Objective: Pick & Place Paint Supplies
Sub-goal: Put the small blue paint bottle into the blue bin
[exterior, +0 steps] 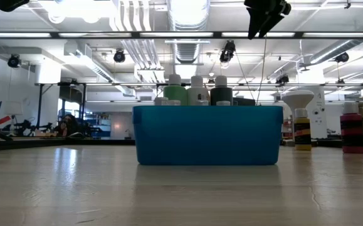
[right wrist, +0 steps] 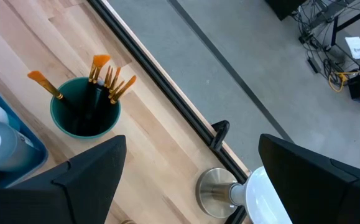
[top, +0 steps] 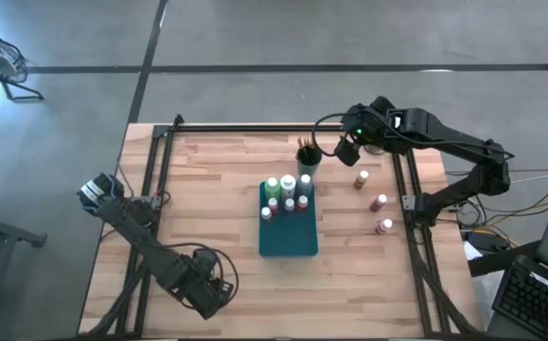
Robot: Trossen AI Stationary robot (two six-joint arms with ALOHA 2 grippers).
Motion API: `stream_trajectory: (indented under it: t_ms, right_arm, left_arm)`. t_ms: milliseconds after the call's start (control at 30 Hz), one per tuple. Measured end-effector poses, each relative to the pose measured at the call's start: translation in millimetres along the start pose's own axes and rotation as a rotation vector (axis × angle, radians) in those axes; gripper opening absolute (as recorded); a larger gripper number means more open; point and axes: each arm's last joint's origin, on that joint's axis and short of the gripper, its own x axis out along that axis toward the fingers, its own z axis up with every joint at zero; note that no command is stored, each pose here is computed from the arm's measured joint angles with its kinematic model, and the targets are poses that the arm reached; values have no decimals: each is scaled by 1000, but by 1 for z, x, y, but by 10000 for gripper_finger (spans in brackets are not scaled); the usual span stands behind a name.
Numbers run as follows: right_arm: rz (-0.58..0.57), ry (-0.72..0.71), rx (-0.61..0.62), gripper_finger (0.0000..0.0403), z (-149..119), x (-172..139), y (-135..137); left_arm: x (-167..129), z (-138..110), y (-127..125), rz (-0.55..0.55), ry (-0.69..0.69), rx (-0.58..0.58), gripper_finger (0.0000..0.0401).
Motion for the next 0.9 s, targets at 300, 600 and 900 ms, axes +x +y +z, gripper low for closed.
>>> stream_trajectory:
  t_ms: [300, 600, 900]
  right_arm:
    - [0, 0, 0, 364, 0, 0, 0]
    - [1, 0, 0, 363, 0, 0, 0]
    - [0, 0, 0, 363, 0, 0, 0]
  left_arm:
    - [11, 9, -1, -2, 29, -6, 246]
    - [13, 10, -1, 3, 44, -23, 246]
    - [16, 11, 0, 12, 50, -38, 245]
